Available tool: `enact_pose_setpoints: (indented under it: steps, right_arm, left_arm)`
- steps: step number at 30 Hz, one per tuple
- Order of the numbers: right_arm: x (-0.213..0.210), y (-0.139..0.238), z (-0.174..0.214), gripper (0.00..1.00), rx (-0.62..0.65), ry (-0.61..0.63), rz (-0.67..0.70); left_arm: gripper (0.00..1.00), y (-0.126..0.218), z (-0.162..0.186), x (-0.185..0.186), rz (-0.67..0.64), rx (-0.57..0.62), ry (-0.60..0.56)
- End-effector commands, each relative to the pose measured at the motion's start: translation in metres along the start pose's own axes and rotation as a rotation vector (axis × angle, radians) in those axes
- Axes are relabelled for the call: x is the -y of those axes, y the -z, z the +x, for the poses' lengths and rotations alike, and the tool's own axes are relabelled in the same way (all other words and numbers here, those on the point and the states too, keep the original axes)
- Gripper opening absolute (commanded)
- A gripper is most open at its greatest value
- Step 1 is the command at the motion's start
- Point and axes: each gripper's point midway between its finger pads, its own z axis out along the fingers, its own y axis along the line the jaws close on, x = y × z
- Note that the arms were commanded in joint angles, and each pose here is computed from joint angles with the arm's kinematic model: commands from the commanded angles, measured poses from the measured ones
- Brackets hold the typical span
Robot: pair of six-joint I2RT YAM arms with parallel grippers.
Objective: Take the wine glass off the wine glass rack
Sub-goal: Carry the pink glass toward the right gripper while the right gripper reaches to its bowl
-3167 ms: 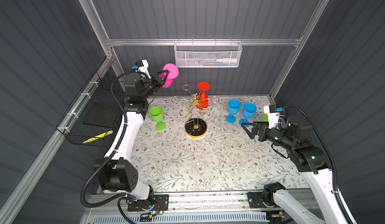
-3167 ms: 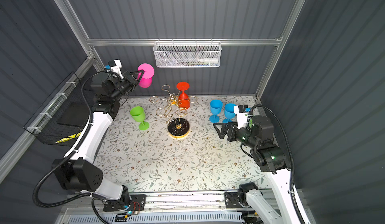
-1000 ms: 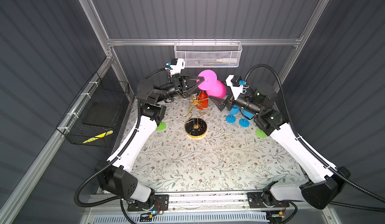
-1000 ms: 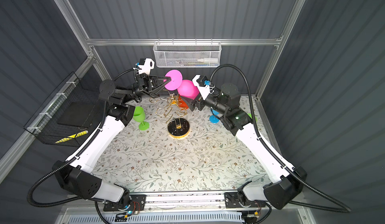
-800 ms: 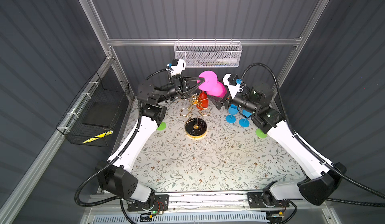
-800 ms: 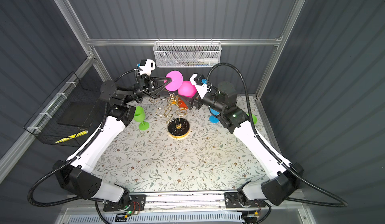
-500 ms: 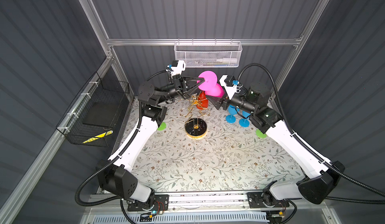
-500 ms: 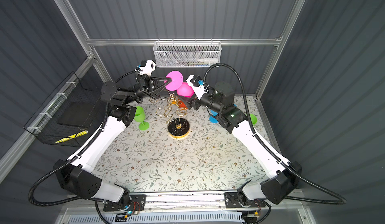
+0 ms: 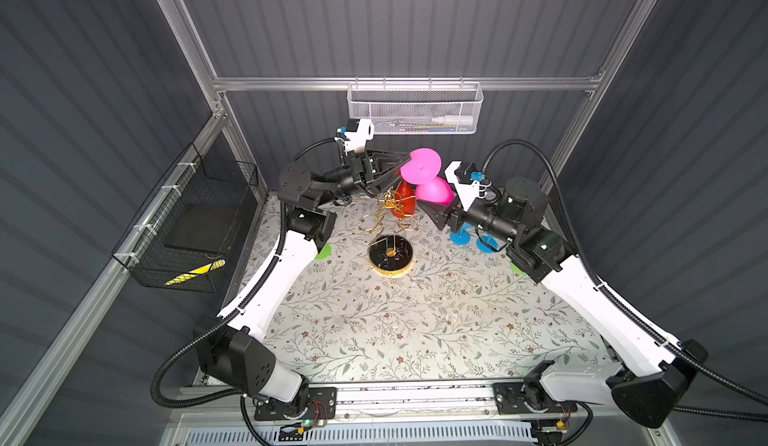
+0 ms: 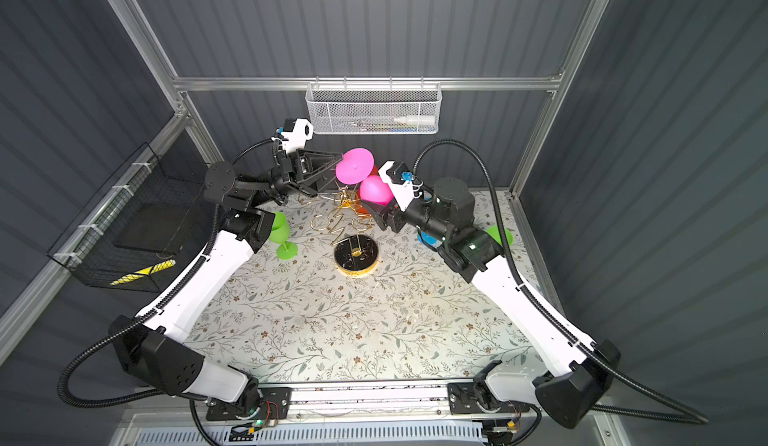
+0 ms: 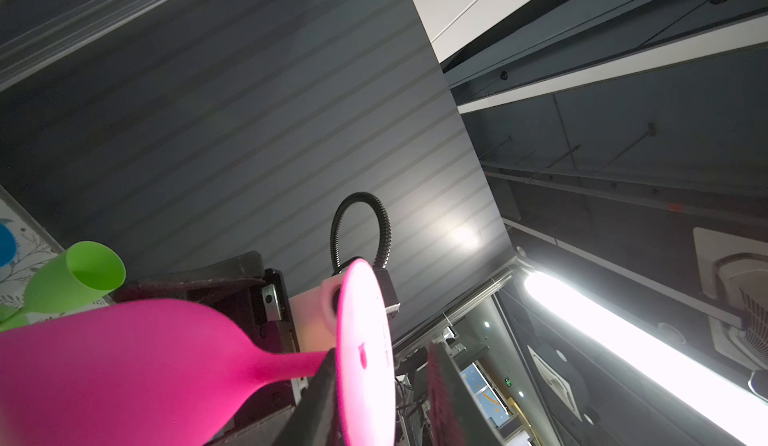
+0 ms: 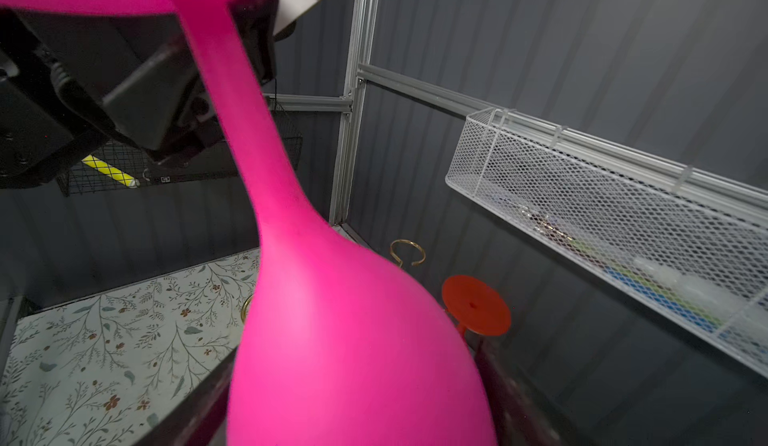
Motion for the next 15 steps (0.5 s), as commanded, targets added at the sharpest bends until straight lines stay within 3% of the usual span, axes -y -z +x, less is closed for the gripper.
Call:
enact_pose_setpoints:
  steps: [1,4,7,11,15]
  right_arm:
    - [0.001,0.014,0.007,0.63,-0.036,-0.087,0.038]
    - [0.003,0.027,0.017,0.60,-0.104,-0.151,0.081]
    - [0.003,0.045,0.026,0.58,-0.179,-0.209,0.116]
    - [-0.001,0.074,0.035,0.56,-0.278,-0.279,0.152]
    - [-0.007,0.090,0.043,0.55,-0.350,-0.326,0.156]
  left_arm:
    - [0.44,0.000,0.001,0.023,0.024,0.005,-0.121]
    - [0.50,0.001,0.001,0.018,-0.003,0.009,-0.218]
    - [0.53,0.006,0.001,-0.004,-0.147,0.019,-0.369]
    - [0.55,0.026,-0.007,-0.024,-0.390,0.066,-0.702]
    - [0.55,0.033,-0.010,-0.034,-0.455,0.056,-0.964]
